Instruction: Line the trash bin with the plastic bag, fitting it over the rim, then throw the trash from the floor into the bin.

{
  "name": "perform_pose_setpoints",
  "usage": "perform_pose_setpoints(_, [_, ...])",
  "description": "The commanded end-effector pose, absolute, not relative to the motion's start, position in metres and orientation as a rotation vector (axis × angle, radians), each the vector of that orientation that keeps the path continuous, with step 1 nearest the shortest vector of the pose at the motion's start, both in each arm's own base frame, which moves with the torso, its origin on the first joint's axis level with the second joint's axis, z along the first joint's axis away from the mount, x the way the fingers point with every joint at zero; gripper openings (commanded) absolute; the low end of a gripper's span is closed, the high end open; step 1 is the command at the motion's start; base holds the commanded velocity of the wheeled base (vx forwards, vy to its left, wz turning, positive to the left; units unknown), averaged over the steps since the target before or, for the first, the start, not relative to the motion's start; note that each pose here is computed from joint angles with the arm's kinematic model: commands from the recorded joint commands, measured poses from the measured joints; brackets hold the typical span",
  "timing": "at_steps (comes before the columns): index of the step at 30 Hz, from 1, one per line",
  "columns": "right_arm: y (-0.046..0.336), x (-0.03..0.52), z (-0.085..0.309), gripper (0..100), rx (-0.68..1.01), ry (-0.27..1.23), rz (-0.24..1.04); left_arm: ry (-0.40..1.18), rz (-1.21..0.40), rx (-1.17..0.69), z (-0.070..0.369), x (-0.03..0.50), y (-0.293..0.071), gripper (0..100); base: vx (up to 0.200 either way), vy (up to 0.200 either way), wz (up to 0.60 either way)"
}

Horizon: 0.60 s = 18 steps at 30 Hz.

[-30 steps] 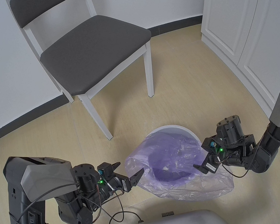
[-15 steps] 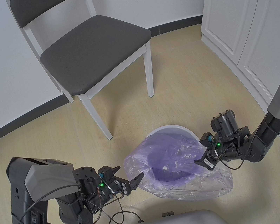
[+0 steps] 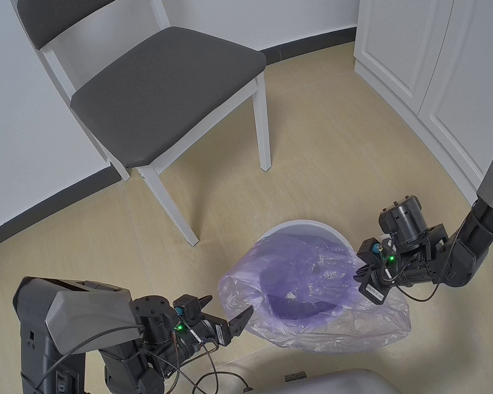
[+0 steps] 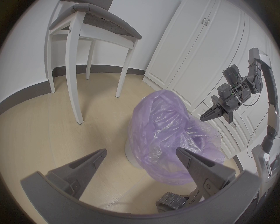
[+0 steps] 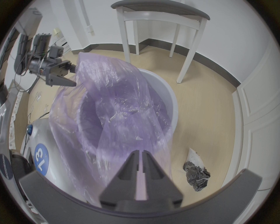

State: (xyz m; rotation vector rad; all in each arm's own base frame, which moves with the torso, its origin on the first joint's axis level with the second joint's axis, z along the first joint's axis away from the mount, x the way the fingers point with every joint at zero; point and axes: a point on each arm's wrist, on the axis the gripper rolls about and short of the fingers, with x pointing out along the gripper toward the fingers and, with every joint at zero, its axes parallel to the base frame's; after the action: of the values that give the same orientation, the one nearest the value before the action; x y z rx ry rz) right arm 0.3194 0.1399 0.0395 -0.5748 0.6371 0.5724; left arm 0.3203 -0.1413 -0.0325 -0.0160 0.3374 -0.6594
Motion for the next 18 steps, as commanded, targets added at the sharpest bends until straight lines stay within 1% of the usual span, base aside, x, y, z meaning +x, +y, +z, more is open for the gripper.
perform_pose_setpoints(1, [0.121,0.310,0.049,100,-0.557,0.643,0.559,0.332,-0.657,-0.016,-0.032,0.318,-0.140,100,0.000,0.000,0.00])
perform_pose_setpoints(5, [0.110,0.304,0.041,100,-0.548,0.682,0.566,0.340,-0.661,-0.015,-0.034,0.316,-0.141,100,0.000,0.000,0.00])
perform_pose_setpoints(9, [0.109,0.304,0.032,100,-0.548,0.713,0.569,0.339,-0.669,-0.014,-0.033,0.316,-0.144,100,0.000,0.000,0.00])
perform_pose_setpoints(17, [0.112,0.312,0.019,100,-0.541,0.693,0.565,0.341,-0.663,-0.012,-0.034,0.315,-0.142,100,0.000,0.000,0.00])
perform_pose_setpoints(18, [0.112,0.312,0.017,0,-0.541,0.699,0.568,0.341,-0.663,-0.012,-0.034,0.316,-0.142,100,0.000,0.000,0.00])
